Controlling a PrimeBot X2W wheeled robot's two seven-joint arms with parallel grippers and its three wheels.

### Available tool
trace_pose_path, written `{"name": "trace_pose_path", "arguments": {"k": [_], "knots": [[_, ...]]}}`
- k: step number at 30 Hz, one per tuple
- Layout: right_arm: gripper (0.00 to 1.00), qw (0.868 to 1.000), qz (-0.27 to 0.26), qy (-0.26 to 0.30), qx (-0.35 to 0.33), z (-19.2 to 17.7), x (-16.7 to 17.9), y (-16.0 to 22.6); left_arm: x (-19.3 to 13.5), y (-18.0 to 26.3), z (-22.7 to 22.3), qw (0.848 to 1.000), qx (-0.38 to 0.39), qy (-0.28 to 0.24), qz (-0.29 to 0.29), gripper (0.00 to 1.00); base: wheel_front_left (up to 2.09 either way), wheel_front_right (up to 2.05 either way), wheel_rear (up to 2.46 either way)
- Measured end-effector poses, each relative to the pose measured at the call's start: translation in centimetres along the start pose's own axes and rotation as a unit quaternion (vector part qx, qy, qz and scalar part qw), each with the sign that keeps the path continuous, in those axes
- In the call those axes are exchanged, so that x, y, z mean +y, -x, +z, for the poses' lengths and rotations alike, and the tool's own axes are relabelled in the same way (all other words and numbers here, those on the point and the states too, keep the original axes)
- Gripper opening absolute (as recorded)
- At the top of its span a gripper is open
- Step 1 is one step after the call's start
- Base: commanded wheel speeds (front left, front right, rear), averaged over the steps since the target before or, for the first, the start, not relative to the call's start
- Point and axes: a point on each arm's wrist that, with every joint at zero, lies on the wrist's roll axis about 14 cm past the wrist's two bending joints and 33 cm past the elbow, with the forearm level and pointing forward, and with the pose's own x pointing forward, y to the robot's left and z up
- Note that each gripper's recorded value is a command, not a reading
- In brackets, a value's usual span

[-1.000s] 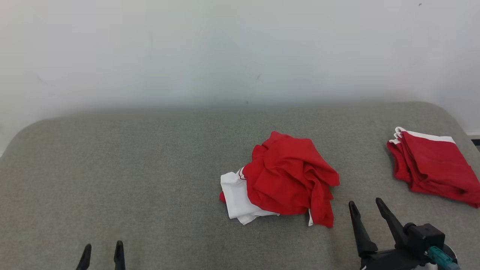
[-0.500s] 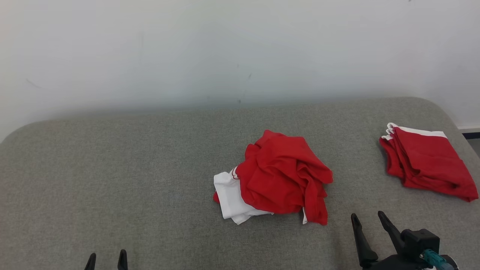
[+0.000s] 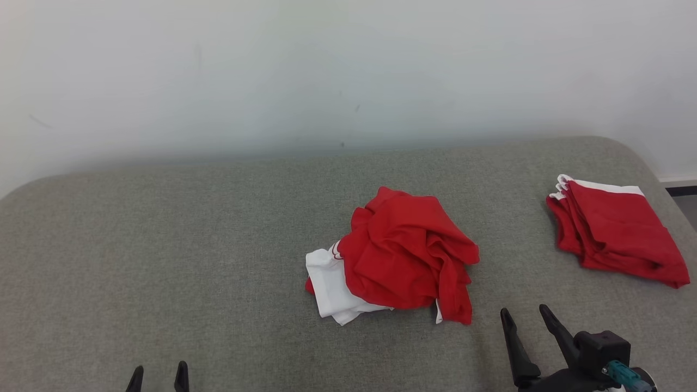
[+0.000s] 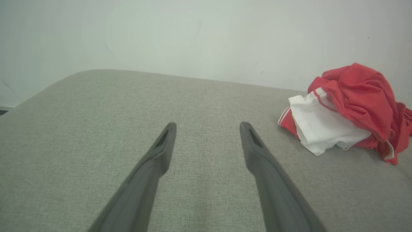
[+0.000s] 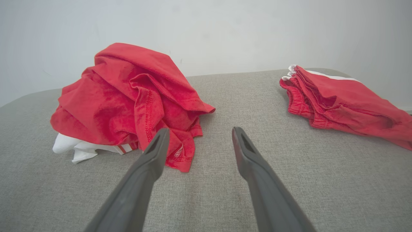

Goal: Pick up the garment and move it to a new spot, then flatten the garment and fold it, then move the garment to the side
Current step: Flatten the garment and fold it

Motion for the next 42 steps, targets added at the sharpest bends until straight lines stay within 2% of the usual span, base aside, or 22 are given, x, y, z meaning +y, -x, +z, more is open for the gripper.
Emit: {"name": "trace_pose_path", "arguments": {"k": [7,12,19,25,31,36,37,38,39,40,42], "knots": [[1.0,1.0,0.001,-0.002,0.0,0.0,0.1,0.2,-1.2,-0.7,-1.1,0.999,0.037,0.014,-0.02,1.0,0.0,0.0,0.0],[1.0,1.0,-0.004,-0.001,-0.007,0.6,-0.3,0.4,-3.0,-4.1,-0.7,0.996,0.068,0.013,-0.057,1.0,0.0,0.0,0.0],[1.0,0.999,-0.034,-0.004,-0.007,0.7,-2.1,1.6,-8.0,-8.8,-1.6,0.982,0.135,0.039,-0.129,1.0,0.0,0.0,0.0],[1.0,0.997,-0.076,-0.013,-0.006,0.4,-4.3,3.2,-11.2,-11.7,-3.5,0.968,0.185,0.051,-0.164,1.0,0.0,0.0,0.0],[1.0,0.994,-0.109,-0.016,-0.001,-0.2,-6.0,4.4,-13.8,-13.4,-4.8,0.957,0.206,0.054,-0.195,1.0,0.0,0.0,0.0],[1.0,0.992,-0.125,-0.019,0.002,-0.4,-6.8,4.6,-14.3,-14.3,-7.3,0.95,0.242,0.045,-0.193,1.0,0.0,0.0,0.0],[1.0,0.992,-0.128,-0.019,0.005,-0.6,-6.9,4.7,-14.4,-14.5,-7.6,0.948,0.247,0.048,-0.192,0.87,0.0,0.0,0.0],[1.0,0.991,-0.131,-0.021,0.009,-0.9,-7.0,4.8,-14.5,-14.6,-8.0,0.948,0.253,0.049,-0.189,0.46,0.0,0.0,0.0],[1.0,0.991,-0.133,-0.022,0.013,-1.1,-7.1,4.9,-14.6,-14.8,-8.2,0.947,0.255,0.048,-0.188,0.21,0.0,0.0,0.0],[1.0,0.99,-0.135,-0.022,0.014,-1.3,-7.2,5.0,-14.7,-15.0,-8.2,0.947,0.253,0.048,-0.19,0.0,0.0,0.0,0.0],[1.0,0.99,-0.138,-0.023,0.016,-1.4,-7.3,5.0,-15.3,-15.3,-7.8,0.948,0.241,0.05,-0.2,0.0,0.0,0.0,0.0]]}}
